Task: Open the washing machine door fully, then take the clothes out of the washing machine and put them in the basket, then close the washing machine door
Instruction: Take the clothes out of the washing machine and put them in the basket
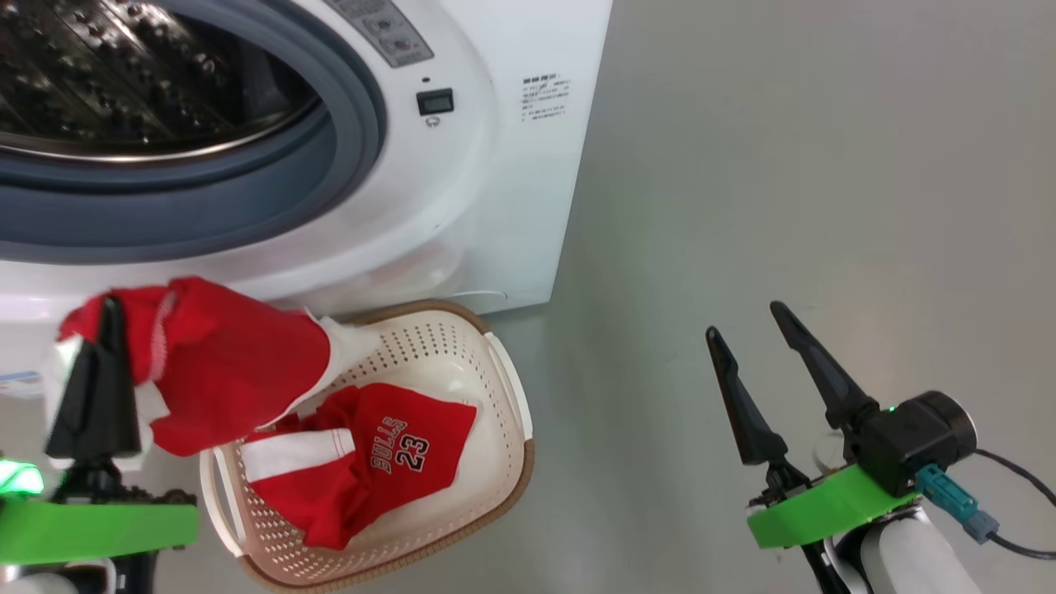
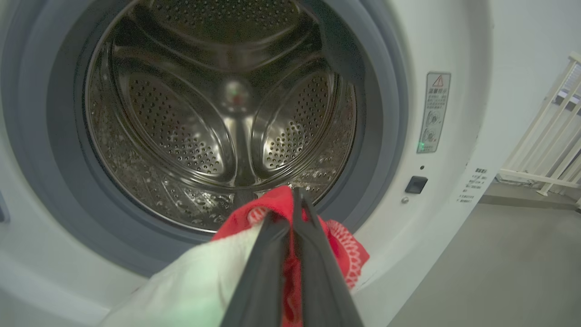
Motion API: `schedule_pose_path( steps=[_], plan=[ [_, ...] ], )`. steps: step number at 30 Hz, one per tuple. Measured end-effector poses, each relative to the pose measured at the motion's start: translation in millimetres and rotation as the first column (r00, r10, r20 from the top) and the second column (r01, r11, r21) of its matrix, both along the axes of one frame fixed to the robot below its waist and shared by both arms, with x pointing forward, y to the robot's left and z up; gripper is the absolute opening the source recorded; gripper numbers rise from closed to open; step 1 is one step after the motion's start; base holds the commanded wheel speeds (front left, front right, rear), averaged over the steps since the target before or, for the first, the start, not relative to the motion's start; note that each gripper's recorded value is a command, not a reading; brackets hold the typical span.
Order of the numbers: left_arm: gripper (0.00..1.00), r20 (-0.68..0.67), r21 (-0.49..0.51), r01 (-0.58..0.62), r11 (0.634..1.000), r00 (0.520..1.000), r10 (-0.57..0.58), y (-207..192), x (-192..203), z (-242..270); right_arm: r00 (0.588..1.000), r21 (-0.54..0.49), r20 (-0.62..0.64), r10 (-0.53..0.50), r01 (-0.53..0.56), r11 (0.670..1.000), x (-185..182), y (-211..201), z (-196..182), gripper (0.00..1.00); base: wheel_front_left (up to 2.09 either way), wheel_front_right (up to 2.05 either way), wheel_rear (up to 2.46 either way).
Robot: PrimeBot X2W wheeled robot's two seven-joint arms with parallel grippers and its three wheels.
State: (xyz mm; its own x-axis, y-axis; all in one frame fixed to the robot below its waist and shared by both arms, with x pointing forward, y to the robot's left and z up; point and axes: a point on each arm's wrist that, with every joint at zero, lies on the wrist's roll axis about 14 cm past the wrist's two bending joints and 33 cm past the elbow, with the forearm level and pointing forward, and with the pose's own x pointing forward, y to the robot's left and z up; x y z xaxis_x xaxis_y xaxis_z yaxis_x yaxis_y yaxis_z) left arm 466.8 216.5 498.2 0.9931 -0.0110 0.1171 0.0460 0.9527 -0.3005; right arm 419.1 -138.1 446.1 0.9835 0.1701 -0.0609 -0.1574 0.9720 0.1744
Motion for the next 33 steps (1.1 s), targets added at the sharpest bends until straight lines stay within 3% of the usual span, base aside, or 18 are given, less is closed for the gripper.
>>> schedule_pose_path(
  steps=[5,11,18,24,33],
  plan=[
    [0.0,-0.17,-0.022,0.031,0.999,0.985,-0.034,-8,-2,-58,1.0,-0.001,-0.01,-0.001,0.001,1.0,6,-1,-6,1.0,0.0,0.0,0.0],
    [0.0,-0.343,-0.12,0.045,0.992,0.936,-0.084,-24,-1,-119,0.999,-0.003,-0.044,0.0,0.0,1.0,9,-1,-20,1.0,0.0,0.0,0.0],
    [0.0,-0.576,-0.201,0.09,0.975,0.794,-0.193,-50,-21,-190,0.998,-0.007,-0.062,0.002,-0.003,1.0,11,-1,-28,1.0,0.0,0.0,0.0],
    [0.0,-0.696,-0.239,0.125,0.963,0.669,-0.26,-70,-31,-230,0.996,-0.008,-0.086,0.004,-0.005,1.0,13,-1,-38,1.0,0.0,0.0,0.0],
    [0.0,-0.797,-0.259,0.165,0.952,0.52,-0.307,-84,-35,-271,0.993,-0.009,-0.119,0.007,-0.008,1.0,16,0,-53,1.0,0.0,0.0,0.0]
  ],
)
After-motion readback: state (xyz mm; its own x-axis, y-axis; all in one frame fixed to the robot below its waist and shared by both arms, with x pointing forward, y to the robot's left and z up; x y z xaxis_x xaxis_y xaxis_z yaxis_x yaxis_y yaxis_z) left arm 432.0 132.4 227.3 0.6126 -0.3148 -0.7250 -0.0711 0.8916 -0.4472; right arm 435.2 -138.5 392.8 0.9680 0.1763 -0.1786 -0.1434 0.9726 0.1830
